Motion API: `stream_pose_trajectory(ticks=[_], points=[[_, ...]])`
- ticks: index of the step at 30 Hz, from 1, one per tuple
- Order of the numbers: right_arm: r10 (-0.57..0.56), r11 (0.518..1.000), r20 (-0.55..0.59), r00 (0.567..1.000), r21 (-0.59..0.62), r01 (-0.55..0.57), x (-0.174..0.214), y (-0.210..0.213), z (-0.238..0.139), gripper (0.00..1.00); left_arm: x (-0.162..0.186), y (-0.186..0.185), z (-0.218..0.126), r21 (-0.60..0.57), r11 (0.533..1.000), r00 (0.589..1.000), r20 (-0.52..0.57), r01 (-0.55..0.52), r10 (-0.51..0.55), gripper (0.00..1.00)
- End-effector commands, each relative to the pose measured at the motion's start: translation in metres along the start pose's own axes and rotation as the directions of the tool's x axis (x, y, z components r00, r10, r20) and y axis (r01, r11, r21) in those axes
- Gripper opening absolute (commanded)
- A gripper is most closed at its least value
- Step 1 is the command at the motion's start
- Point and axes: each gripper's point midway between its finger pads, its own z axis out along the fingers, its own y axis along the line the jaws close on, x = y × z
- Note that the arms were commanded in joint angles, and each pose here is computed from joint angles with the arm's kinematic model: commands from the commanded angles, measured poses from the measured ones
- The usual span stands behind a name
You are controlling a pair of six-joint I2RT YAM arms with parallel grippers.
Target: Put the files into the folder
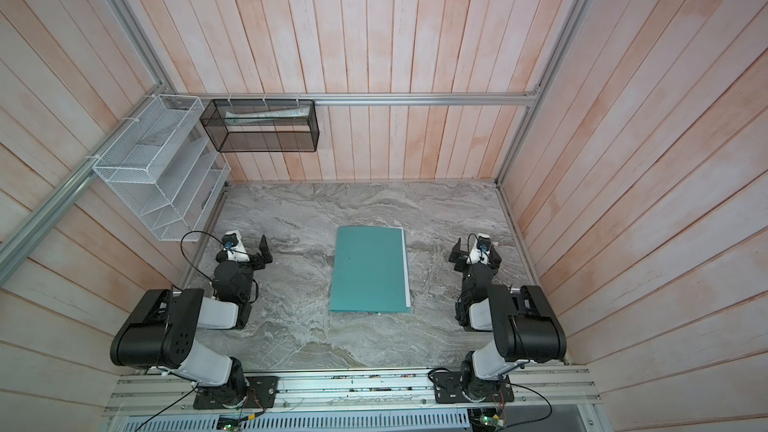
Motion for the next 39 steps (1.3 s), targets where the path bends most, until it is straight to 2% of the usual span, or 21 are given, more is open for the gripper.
stream_pose_trajectory(ticks=[1, 6, 39], points=[[0.005, 1.000, -0.044, 0.999, -0.021, -0.006, 0.0141, 0.0023, -0.0030, 0.98, 0.0143, -0.0029, -0.0010, 0.022, 1.000, 0.998, -0.062, 0.010, -0.009, 1.00], [-0.005, 1.000, -0.087, 0.996, -0.021, 0.003, 0.0183, 0.0031, 0.0001, 0.98, 0.0148, -0.0030, -0.0015, 0.022, 1.000, 0.998, -0.065, 0.010, -0.009, 1.00], [-0.002, 1.000, -0.082, 0.997, -0.021, 0.000, 0.0179, 0.0032, -0.0003, 0.98, 0.0144, -0.0029, -0.0012, 0.021, 1.000, 0.998, -0.066, 0.010, -0.008, 1.00]])
